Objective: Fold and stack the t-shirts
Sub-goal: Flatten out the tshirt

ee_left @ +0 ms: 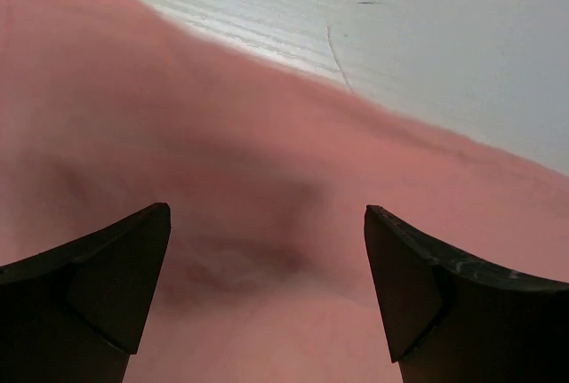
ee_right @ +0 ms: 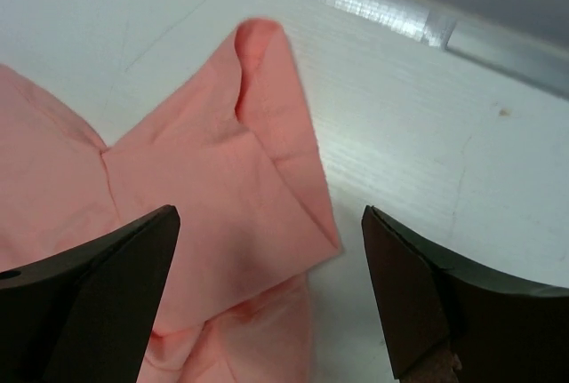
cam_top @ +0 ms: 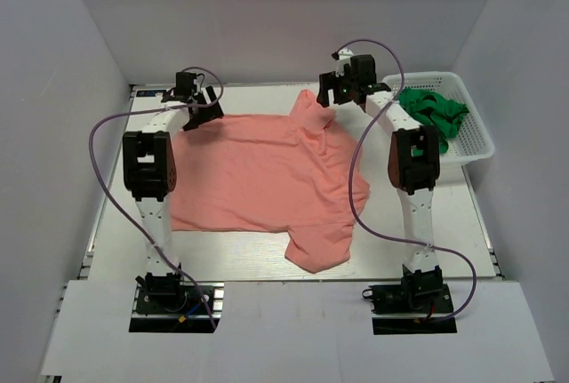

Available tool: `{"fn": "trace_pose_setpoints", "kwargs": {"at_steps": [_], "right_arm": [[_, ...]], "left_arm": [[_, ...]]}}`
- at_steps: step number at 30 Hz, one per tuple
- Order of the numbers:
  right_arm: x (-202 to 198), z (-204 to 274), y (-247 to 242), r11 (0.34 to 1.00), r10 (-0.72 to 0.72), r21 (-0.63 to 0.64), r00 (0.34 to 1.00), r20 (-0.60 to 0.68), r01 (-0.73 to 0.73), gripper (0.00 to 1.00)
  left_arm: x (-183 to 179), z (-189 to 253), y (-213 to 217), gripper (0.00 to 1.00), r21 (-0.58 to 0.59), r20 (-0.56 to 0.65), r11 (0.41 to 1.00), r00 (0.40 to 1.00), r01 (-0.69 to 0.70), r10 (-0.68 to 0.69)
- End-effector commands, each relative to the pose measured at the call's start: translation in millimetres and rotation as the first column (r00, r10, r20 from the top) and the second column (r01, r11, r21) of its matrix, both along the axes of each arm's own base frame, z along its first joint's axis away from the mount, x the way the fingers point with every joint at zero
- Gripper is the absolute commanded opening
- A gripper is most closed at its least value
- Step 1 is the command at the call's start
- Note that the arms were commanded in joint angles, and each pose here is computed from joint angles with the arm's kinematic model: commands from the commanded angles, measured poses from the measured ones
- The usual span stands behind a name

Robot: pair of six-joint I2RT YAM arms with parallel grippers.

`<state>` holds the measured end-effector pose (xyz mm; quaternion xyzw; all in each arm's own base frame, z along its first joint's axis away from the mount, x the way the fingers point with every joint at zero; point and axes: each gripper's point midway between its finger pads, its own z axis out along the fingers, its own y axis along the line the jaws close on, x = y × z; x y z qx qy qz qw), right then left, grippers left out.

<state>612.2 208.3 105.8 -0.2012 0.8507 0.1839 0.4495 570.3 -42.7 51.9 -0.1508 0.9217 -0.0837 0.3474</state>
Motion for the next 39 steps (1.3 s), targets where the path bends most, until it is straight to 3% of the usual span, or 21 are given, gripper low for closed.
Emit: {"fn": "trace_pose_setpoints", "kwargs": {"at_steps": [1, 2, 3, 5, 6, 7, 9, 10, 13, 23, 34, 39], "right_arm": [[-21.6, 16.0, -0.8, 1.0, -0.018, 0.02, 1.0, -0.025, 0.019, 0.89], [-37.0, 1.6, -6.0, 0.999, -0.046, 0.021, 0.996, -0.079, 0.048, 0.89], [-46.4, 54.3, -8.2, 0.997, -0.057, 0.056, 0.998, -0.005, 0.057, 0.91], [-82.6, 20.3, -13.4, 0.993, -0.082, 0.079, 0.992, -0.098, 0.09, 0.91], [-93.5, 60.1, -17.5, 0.988, -0.1, 0.115, 0.994, -0.041, 0.104, 0.91], [-117.8, 27.9, -21.8, 0.987, -0.111, 0.097, 0.985, -0.129, 0.124, 0.91], [-136.4, 38.5, -24.6, 0.973, -0.15, 0.146, 0.972, -0.179, 0.177, 0.91], [-158.6, 9.9, -28.4, 0.975, -0.157, 0.114, 0.952, -0.263, 0.192, 0.91], [-175.8, -4.8, -33.5, 0.964, -0.188, 0.122, 0.932, -0.311, 0.235, 0.91], [-156.8, -36.7, -36.5, 0.947, -0.255, 0.087, 0.888, -0.382, 0.309, 0.91], [-112.9, -94.7, -75.5, 0.89, -0.428, -0.061, 0.781, -0.454, 0.453, 0.91], [-80.9, -103.7, -79.4, 0.907, -0.399, -0.062, 0.805, -0.44, 0.416, 0.91]], "left_arm": [[-13.0, 79.1, 3.4, 1.0, 0.015, 0.11, 1.0, 0.994, -0.02, 0.018], [-24.8, 74.3, 3.9, 1.0, 0.016, 0.089, 1.0, 0.996, -0.019, 0.018], [-33.5, 96.8, -2.6, 1.0, 0.001, 0.124, 1.0, 0.992, -0.01, 0.009], [-57.5, 89.7, -4.3, 1.0, -0.026, 0.1, 0.999, 0.995, -0.021, 0.024], [-67.2, 91.4, -6.0, 1.0, -0.044, 0.102, 0.999, 0.994, -0.025, 0.029], [-88.5, 89.2, -5.8, 1.0, -0.062, 0.089, 0.997, 0.995, -0.043, 0.048], [-114.0, 73.0, -6.8, 1.0, -0.08, 0.053, 0.995, 0.997, -0.053, 0.058], [-123.4, 80.1, -6.6, 1.0, -0.088, 0.065, 0.994, 0.996, -0.059, 0.065], [-147.9, 56.9, -5.7, 1.0, -0.088, 0.003, 0.993, 0.997, -0.072, 0.072], [-143.3, 21.1, 2.0, 1.0, -0.083, -0.059, 0.989, 0.991, -0.126, 0.122], [-126.7, -8.7, 4.9, 1.0, -0.051, -0.124, 0.99, 0.984, -0.135, 0.128], [-113.1, -15.4, 6.2, 1.0, -0.037, -0.131, 0.99, 0.983, -0.133, 0.127]]}}
